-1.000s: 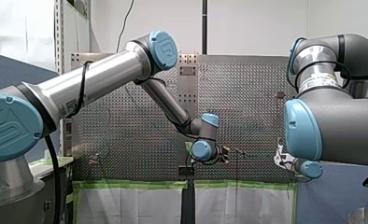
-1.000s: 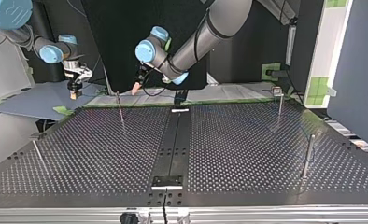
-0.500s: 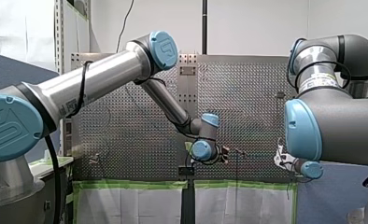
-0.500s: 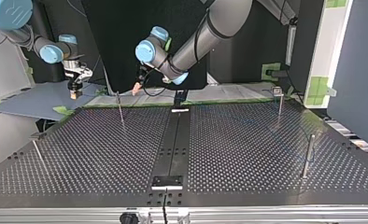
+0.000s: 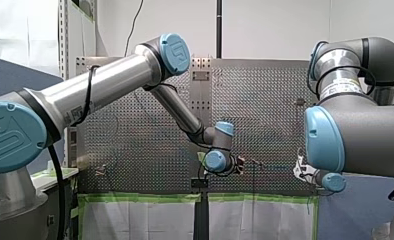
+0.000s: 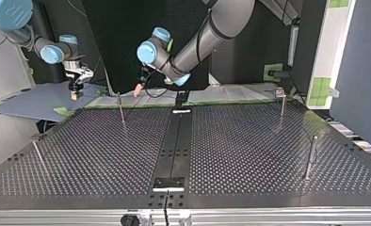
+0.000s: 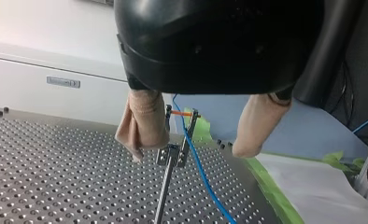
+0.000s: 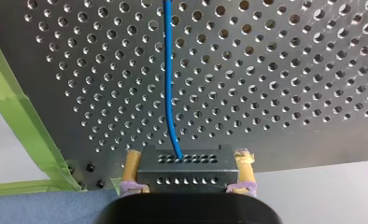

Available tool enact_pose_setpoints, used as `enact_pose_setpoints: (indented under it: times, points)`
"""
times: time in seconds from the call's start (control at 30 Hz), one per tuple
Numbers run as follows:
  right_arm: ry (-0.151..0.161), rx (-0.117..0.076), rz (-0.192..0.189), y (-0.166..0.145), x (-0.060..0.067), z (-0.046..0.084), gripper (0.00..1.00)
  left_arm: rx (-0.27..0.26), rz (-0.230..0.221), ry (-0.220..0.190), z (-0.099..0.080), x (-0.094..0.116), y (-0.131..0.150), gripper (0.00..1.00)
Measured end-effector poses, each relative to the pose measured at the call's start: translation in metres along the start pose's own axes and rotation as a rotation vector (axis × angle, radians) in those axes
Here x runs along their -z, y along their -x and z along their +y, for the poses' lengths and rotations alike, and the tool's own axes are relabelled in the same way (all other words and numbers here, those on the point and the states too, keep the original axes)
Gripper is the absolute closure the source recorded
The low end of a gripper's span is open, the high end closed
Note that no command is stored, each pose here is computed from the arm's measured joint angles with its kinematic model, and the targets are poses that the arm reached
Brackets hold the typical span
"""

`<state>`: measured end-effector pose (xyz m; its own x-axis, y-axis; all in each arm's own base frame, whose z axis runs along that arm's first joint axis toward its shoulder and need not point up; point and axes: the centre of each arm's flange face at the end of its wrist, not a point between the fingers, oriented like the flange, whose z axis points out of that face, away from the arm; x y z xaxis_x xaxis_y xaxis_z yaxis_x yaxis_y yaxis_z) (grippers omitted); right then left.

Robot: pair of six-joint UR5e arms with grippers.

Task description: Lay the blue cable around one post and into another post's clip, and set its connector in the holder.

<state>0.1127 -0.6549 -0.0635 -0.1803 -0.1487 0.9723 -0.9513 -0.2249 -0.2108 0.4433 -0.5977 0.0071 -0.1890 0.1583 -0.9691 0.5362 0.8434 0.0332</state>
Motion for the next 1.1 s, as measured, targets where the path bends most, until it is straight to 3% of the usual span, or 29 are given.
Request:
enact_pose_setpoints:
  times: [0.4, 0.73, 1.1]
  points:
    - [0.001, 0.0, 0.0, 0.0, 0.0, 0.001, 0.98, 0.001, 0.0, 0.003, 0.002, -0.001, 0.0, 0.0]
    - [0.022, -0.006, -0.004, -0.003, 0.002, 0.014, 0.98, 0.002, 0.001, 0.005, 0.003, -0.001, 0.0, 0.0]
    - [0.029, -0.012, -0.007, -0.004, 0.002, 0.017, 0.98, 0.007, 0.0, 0.014, 0.01, 0.002, 0.004, 0.0]
